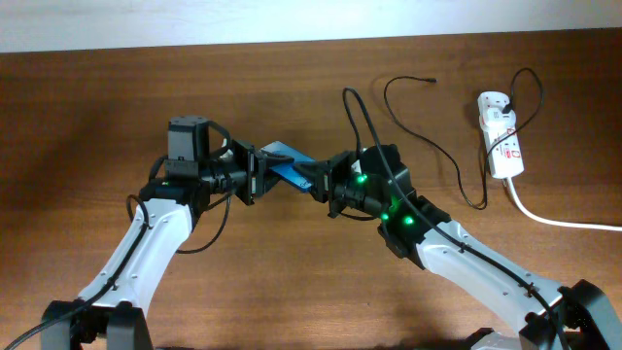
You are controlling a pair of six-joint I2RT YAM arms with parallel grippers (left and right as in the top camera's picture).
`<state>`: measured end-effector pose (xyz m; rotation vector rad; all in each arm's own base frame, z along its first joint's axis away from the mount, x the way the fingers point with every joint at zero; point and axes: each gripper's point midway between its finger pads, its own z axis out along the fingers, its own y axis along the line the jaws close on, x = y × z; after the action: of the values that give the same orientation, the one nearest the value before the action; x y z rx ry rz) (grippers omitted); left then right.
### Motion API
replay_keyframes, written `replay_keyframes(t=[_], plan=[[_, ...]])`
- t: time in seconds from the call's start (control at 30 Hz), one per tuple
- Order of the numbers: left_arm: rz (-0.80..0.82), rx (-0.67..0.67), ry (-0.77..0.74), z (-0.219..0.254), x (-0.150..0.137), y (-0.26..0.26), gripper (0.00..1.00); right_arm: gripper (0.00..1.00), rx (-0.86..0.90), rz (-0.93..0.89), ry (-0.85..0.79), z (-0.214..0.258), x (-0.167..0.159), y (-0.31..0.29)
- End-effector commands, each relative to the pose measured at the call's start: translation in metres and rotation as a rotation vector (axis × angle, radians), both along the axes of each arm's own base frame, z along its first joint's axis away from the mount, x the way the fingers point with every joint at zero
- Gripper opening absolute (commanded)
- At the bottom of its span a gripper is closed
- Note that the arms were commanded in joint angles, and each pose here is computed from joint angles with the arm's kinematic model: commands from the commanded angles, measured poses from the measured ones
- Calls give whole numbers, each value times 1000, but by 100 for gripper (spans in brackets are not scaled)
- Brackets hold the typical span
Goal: Plug charger to phone and switch on socket
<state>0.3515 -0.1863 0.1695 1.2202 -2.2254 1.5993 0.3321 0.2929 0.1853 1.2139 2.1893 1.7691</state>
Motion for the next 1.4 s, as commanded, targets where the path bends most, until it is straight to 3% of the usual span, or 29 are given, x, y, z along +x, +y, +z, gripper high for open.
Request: replay_keyframes(t=[0.0, 0.03, 0.1, 0.2, 0.23, 0.27, 0.3, 0.37, 0.4, 0.43, 0.53, 0.67, 0.77, 0.83, 0.93, 1.07, 1.17, 1.23, 1.37], plan=[[-8, -6, -5, 2, 1, -2, 6, 4, 19, 58, -44, 14, -8, 12], [-8, -6, -5, 2, 1, -2, 0, 6, 18, 58, -43, 13, -8, 12], [-2, -1, -6, 1, 2, -2, 0, 17, 18, 59, -44, 13, -8, 12], [6, 47, -56, -3, 7, 3, 0, 43, -25, 83, -113, 13, -7, 11], [15, 89, -89, -7, 10, 7, 0, 52, -97, 119, -214, 11, -6, 9], [36, 117, -103, -10, 15, 15, 0, 69, -190, 109, -237, -3, -1, -2], [49, 130, -126, -10, 19, 25, 0, 74, -282, 68, -183, -25, 5, -22], [72, 151, -149, -11, 25, 42, 0, 76, -446, 10, -191, -46, 21, -59], [82, 153, -134, -13, 24, 46, 0, 92, -514, 0, -249, -47, 31, -74], [84, 153, -133, -13, 25, 47, 0, 98, -570, -30, -281, -47, 42, -94], [94, 160, -127, -16, 27, 48, 0, 98, -643, -66, -240, -51, 53, -128], [92, 127, -160, -35, 53, 38, 0, 98, -1023, -208, -159, 5, 77, -214], [74, 111, -139, -42, 61, 29, 0, 98, -1071, -276, -141, 19, 101, -242], [58, 99, -159, -35, 66, 24, 0, 98, -1124, -287, -85, -2, 129, -262], [29, 101, -188, -31, 64, 19, 0, 98, -1150, -313, 0, -58, 197, -286], [0, 103, -203, -31, 61, 12, 0, 98, -941, -476, 82, -119, 259, -297], [0, 104, -198, -32, 60, 12, 0, 82, -827, -572, 123, -145, 272, -290], [4, 109, -199, -33, 61, 12, 0, 79, -765, -560, 122, -166, 280, -282], [8, 119, -206, -33, 62, 13, 0, 47, -715, -554, 140, -198, 284, -275]])
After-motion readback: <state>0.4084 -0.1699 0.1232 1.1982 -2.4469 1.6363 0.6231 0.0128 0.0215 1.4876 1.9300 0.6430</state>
